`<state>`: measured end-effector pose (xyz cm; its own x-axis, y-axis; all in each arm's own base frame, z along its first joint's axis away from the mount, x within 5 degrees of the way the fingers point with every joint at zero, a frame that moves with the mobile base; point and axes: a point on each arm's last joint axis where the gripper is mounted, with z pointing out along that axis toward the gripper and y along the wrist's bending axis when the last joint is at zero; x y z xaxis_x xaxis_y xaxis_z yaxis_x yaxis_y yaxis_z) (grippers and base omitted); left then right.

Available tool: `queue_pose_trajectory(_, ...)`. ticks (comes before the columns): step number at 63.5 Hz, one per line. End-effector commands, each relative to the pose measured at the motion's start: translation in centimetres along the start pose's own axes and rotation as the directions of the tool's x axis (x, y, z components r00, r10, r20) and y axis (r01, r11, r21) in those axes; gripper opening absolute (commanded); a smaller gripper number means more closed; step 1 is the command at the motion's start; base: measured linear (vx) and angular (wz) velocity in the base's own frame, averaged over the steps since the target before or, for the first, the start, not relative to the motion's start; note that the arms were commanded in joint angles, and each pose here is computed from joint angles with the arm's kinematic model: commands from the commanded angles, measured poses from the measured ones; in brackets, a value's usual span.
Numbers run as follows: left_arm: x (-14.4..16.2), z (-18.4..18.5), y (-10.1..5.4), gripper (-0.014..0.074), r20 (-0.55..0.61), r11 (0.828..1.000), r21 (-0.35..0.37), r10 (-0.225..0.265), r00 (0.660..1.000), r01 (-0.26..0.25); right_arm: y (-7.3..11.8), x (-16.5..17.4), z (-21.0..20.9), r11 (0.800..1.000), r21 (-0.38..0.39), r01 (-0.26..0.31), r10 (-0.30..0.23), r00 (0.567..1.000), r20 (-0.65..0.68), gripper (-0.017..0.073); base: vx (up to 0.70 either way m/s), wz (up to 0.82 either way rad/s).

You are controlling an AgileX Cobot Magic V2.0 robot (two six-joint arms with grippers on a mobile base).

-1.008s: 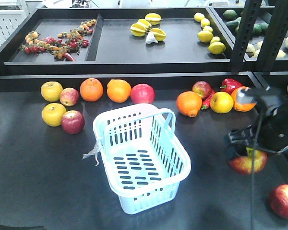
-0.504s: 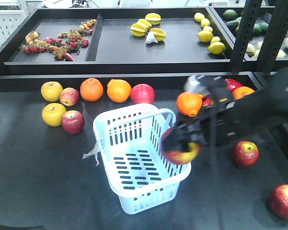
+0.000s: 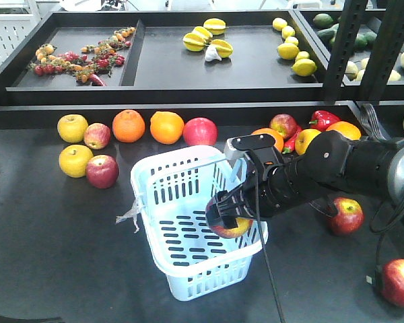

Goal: Pick three apples into basket with both arms
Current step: 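Move the held apple over the basket and release it inside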

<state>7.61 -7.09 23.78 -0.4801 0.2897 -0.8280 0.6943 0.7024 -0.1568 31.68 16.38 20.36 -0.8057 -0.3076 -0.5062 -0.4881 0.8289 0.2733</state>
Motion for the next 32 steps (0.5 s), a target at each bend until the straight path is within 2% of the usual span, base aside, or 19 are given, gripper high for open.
queue_pose_trajectory(1,-1.2,-0.3,0.1,-0.0008,0.063,1.000,-0.012,-0.026,0.998,0.026,0.6,-1.6,-1.9,1.000,0.003,0.016,-0.017,0.994,0.104,0.0605,0.00,0.00)
queue_pose_trajectory(5,-1.2,-0.3,0.1,-0.0008,0.063,1.000,-0.012,-0.026,0.998,0.026,0.6,-1.6,-1.9,1.000,0.001,0.015,-0.015,0.995,0.101,0.0697,0.00,0.00)
queue_pose_trajectory(8,-1.2,-0.3,0.1,-0.0008,0.063,1.000,-0.012,-0.026,0.998,0.026,0.6,-1.5,-1.9,1.000,-0.001,0.028,-0.028,0.995,0.093,0.0730,0.00,0.00)
queue_pose_trajectory(18,-1.2,-0.3,0.1,-0.0008,0.063,1.000,-0.012,-0.026,0.998,0.026,0.7,-1.4,-1.9,0.998,-0.006,0.065,-0.065,0.995,0.080,0.0717,0.00,0.00)
queue_pose_trajectory(22,-1.2,-0.3,0.1,-0.0008,0.063,1.000,-0.012,-0.026,0.998,0.026,0.7,-1.4,-1.9,0.998,-0.007,0.065,-0.064,0.995,0.078,0.0705,0.00,0.00)
queue_pose_trajectory(32,-1.2,-0.3,0.1,-0.0008,0.063,1.000,-0.012,-0.026,0.998,0.026,1.2,-1.2,-3.0,0.997,-0.033,0.068,-0.066,0.996,0.068,0.0610,0.00,0.00)
